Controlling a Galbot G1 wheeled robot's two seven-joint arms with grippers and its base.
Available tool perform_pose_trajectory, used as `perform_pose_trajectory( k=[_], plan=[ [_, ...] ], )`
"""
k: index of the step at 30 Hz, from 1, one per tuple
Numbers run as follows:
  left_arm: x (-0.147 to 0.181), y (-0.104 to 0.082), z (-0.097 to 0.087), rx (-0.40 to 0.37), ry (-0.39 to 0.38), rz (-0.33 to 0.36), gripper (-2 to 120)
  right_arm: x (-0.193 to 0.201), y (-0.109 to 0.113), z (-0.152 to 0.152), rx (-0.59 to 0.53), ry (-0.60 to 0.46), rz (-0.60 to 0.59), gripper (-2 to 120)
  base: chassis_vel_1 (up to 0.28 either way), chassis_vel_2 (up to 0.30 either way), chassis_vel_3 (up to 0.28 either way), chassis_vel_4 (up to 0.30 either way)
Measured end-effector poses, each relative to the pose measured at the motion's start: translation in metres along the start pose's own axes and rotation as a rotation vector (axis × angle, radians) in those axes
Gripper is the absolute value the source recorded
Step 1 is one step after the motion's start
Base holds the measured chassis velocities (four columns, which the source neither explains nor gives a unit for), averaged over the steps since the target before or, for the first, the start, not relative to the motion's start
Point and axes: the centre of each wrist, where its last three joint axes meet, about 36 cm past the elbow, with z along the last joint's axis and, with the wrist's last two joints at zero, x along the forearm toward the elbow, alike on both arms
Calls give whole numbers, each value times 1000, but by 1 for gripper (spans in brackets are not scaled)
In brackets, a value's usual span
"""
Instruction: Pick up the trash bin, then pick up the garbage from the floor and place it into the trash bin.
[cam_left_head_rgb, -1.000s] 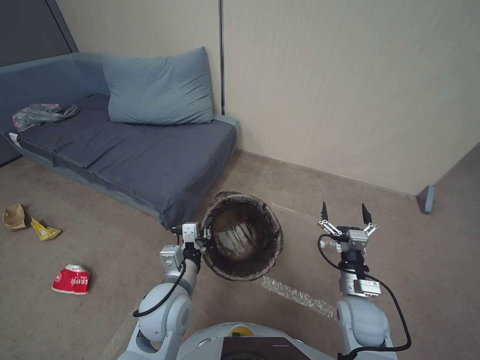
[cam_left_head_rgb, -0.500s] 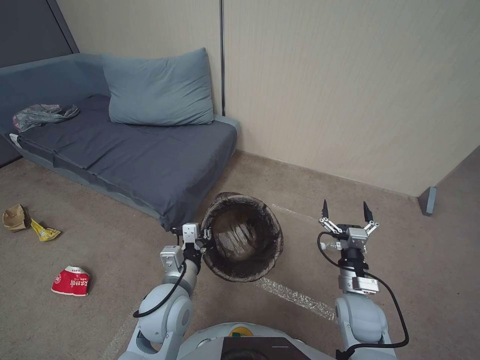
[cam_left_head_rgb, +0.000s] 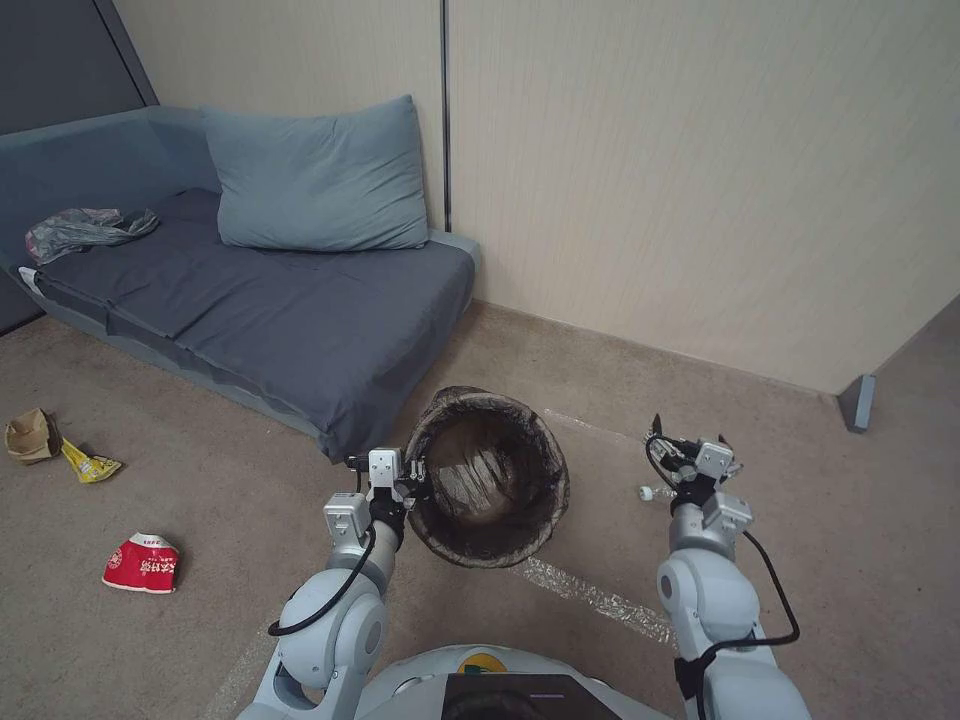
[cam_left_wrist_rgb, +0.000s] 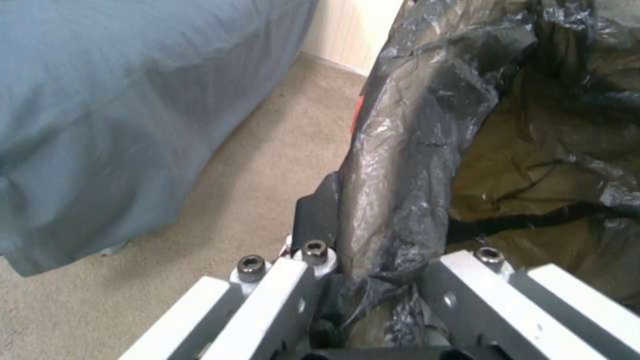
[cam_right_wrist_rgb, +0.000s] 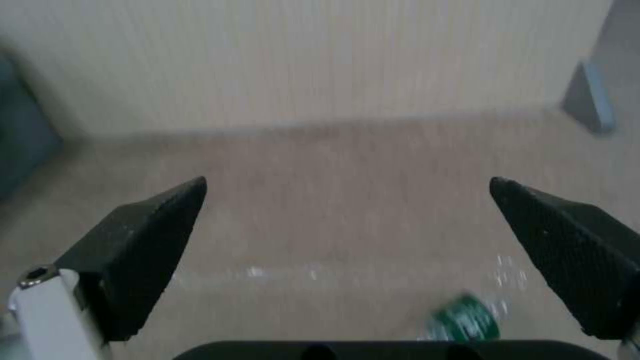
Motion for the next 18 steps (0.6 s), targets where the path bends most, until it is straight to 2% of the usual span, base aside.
perform_pose_trajectory(
  k=[4,5,13,18],
  plan=[
    [0,1,-1,0,-2,-3,3,-19,0,6,-11,175,21,100,0,0,0,0],
    [0,1,-1,0,-2,-3,3,-19,0,6,-11,175,21,100,0,0,0,0],
    [-1,1,1,1,2,-1,3,-55,5,44,-78,368,102,100,0,0,0,0],
    [-1,0,2,1,3,1,3,-66,7,52,-114,420,132,100,0,0,0,0]
  ],
)
